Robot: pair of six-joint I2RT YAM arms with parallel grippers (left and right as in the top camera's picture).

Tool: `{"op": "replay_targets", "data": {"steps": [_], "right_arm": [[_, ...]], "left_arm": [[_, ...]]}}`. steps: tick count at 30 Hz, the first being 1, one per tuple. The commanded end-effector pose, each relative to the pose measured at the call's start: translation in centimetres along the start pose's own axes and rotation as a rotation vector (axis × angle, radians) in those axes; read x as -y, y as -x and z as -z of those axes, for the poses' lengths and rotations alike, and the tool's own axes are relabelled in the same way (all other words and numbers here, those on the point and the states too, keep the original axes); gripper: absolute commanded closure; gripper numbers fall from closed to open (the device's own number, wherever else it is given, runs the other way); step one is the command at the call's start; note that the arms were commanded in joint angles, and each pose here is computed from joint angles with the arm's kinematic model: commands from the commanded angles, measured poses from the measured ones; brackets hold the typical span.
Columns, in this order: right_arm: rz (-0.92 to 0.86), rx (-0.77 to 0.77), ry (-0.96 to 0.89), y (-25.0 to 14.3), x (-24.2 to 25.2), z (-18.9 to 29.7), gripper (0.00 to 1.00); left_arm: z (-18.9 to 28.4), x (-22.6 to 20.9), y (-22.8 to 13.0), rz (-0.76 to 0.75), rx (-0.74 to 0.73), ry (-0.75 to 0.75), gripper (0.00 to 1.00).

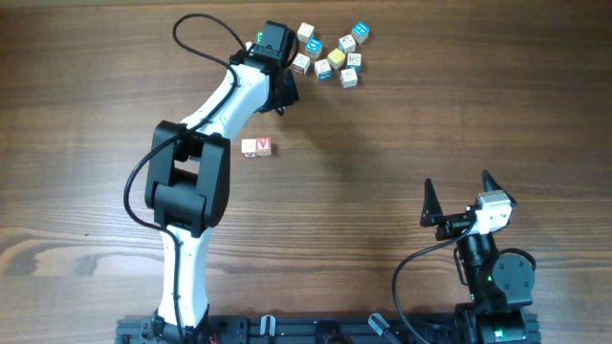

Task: Form a horizontal line
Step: 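Carry the white picture block to the left end of the row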

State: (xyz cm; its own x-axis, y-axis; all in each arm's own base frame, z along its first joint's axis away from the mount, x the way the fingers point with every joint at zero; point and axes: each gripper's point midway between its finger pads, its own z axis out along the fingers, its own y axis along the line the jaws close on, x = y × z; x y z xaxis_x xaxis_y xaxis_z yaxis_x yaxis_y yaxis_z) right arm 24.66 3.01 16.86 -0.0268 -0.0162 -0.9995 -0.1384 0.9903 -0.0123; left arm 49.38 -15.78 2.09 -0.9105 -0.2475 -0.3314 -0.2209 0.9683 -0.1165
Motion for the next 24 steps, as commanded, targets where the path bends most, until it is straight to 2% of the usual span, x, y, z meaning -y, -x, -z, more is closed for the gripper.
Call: {"op": "replay_targets", "data": {"steps": [1,4,7,10,14,18,24], "right_arm": [[0.011,0.006,-0.001,0.1,0.0,0.0,0.00],[0.011,0.006,-0.001,0.1,0.0,0.0,0.00],[0.011,0.006,-0.001,0.1,0.0,0.0,0.00],[0.011,0.006,-0.001,0.1,0.0,0.0,0.01],[0.011,0.006,-0.001,0.1,0.0,0.0,0.00],[0.011,0.006,-0.001,0.1,0.0,0.0,0.00],[0.011,0.006,-0.001,0.1,0.0,0.0,0.00]], "left_arm": [[2.6,0.1,1.5,-0.012,0.050,-0.024,0.69],[8.0,-0.4,2.5,-0.092,0.091,-0.039,0.70],[14.9,-3.4,2.4,-0.202,0.105,-0.015,0.70],[17.8,-7.9,0.8,-0.158,0.024,0.044,0.74],[16.3,-12.8,-1.9,-0.088,-0.123,0.119,0.75],[12.4,-14.0,-4.2,-0.056,-0.203,0.011,0.74],[8.3,-14.7,-5.5,-0.043,-0.172,-0.018,0.74]]}}
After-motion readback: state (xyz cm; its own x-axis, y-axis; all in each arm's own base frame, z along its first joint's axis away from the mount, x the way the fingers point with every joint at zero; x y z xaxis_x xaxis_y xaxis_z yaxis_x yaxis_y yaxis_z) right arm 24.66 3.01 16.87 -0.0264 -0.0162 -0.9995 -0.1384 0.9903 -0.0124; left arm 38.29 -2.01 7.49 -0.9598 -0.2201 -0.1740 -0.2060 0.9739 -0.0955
